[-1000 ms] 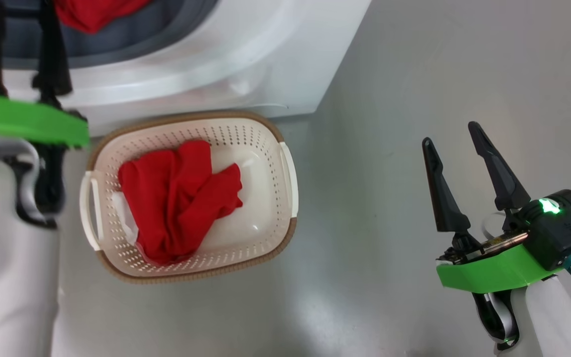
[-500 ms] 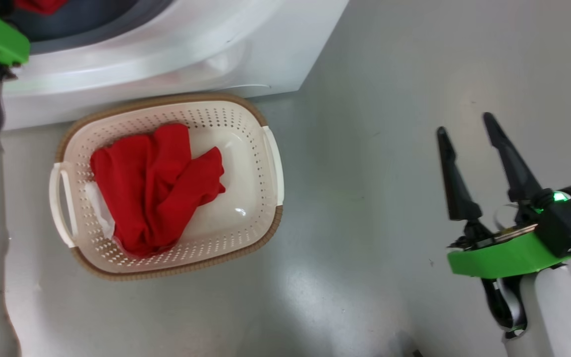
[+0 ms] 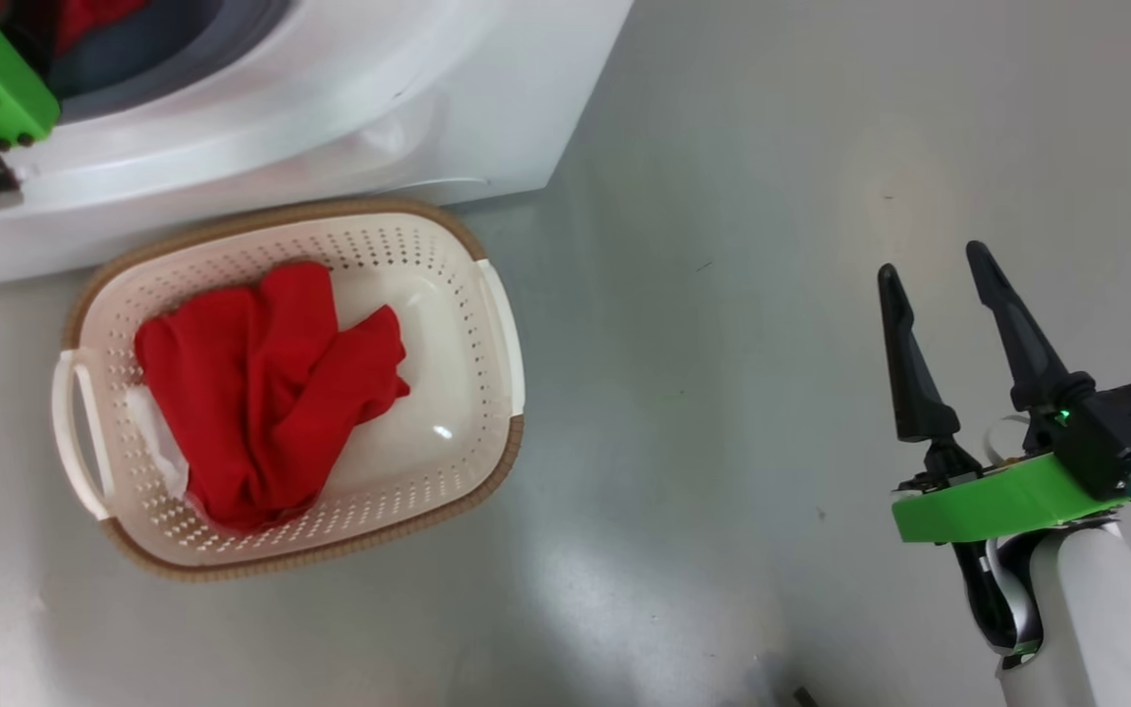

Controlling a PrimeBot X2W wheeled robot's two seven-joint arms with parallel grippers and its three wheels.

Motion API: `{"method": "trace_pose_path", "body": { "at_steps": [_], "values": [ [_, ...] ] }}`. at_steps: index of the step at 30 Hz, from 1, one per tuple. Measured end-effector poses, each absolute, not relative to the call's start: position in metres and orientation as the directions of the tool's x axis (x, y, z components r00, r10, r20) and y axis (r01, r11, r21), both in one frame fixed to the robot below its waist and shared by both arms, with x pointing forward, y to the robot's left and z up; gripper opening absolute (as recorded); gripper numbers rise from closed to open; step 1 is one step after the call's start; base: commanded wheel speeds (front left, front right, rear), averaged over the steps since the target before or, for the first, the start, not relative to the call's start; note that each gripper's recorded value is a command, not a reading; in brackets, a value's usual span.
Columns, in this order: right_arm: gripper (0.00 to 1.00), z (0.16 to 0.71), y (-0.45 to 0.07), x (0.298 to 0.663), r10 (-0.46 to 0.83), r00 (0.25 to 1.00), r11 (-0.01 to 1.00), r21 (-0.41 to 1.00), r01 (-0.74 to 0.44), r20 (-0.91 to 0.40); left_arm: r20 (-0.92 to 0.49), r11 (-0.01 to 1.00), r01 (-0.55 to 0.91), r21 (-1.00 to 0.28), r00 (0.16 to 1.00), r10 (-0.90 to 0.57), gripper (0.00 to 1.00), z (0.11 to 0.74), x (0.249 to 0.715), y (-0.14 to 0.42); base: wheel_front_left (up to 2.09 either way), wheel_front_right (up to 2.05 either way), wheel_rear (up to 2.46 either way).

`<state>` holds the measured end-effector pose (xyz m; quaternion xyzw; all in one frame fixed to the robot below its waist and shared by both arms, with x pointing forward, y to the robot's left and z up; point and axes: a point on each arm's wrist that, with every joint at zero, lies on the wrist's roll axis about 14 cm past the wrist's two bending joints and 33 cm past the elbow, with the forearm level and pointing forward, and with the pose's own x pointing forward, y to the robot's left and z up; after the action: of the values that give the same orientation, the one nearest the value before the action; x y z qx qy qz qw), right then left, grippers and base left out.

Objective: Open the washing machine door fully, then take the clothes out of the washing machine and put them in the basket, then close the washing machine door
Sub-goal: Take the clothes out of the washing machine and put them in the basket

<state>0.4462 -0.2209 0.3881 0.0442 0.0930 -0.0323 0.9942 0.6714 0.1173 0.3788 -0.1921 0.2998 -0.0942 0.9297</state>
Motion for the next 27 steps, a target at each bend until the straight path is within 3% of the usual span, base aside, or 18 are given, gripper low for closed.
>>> {"method": "trace_pose_path", "body": {
  "at_steps": [19,20,21,27],
  "values": [
    [1.00,0.396,-0.224,0.435,-0.067,0.980,0.992,0.094,0.086,-0.187,-0.607,0.950,0.079,-0.302,0.753,-0.255,1.00,0.354,0.666,0.113,0.00,0.00,0.00],
    [1.00,0.396,-0.225,0.435,-0.071,0.980,0.991,0.103,0.091,-0.187,-0.608,0.950,0.080,-0.300,0.752,-0.255,0.87,0.353,0.667,0.113,0.00,0.00,0.00],
    [1.00,0.395,-0.226,0.435,-0.073,0.980,0.990,0.107,0.094,-0.188,-0.599,0.951,0.083,-0.297,0.760,-0.253,0.00,0.354,0.668,0.112,0.00,0.00,0.00],
    [1.00,0.391,-0.224,0.436,-0.070,0.978,0.989,0.114,0.094,-0.196,-0.571,0.956,0.102,-0.275,0.783,-0.247,0.00,0.355,0.674,0.112,0.00,0.00,0.00]
  ]
}}
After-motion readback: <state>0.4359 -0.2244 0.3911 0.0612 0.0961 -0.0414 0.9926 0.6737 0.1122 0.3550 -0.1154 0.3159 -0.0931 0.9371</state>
